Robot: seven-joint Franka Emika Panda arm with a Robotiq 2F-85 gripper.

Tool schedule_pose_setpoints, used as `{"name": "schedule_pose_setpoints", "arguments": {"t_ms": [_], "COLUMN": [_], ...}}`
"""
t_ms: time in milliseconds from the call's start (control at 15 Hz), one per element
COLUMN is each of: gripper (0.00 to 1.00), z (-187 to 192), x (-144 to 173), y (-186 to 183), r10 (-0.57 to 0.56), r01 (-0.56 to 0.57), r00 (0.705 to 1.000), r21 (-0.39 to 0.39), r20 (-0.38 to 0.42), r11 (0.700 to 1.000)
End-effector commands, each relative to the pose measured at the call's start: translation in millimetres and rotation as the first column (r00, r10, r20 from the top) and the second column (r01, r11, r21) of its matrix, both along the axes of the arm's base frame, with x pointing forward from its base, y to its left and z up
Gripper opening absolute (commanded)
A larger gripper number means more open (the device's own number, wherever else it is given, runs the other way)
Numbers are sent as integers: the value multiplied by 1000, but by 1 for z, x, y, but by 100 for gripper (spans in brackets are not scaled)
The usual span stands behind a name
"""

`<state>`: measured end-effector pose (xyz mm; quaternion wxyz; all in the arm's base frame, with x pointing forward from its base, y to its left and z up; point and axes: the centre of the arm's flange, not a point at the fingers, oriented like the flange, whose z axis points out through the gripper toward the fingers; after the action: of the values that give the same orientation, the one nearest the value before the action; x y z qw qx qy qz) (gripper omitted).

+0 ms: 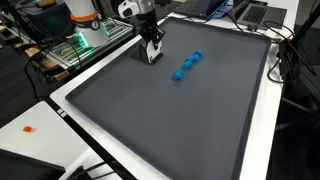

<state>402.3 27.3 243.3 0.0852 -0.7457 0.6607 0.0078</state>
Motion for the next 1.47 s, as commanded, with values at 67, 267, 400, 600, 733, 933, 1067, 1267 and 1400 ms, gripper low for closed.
{"name": "schedule_pose_setpoints", "arguments": {"t_ms": [67, 267, 400, 600, 733, 933, 1067, 1267, 1400], "gripper": [1, 1, 1, 1, 1, 1, 1, 1, 30], "z": [8, 5, 1, -5, -7, -12, -16, -17, -11], "x": [-11, -10, -9, -8, -7, -6, -7, -8, -6], "y": [0, -1, -1, -1, -2, -2, -3, -3, -4], "r10": [11, 11, 9, 2, -2, -2, 3, 8, -2], "r01": [-11, -11, -9, -2, 2, 2, -3, -8, 2], "r00": [1000, 1000, 1000, 1000, 1000, 999, 1000, 1000, 1000], "r21": [-6, -9, -7, -4, 0, -4, -6, -12, -10], "r20": [10, 21, 19, 20, 31, 32, 19, 5, 7], "r11": [1000, 1000, 1000, 1000, 1000, 1000, 1000, 1000, 1000]}}
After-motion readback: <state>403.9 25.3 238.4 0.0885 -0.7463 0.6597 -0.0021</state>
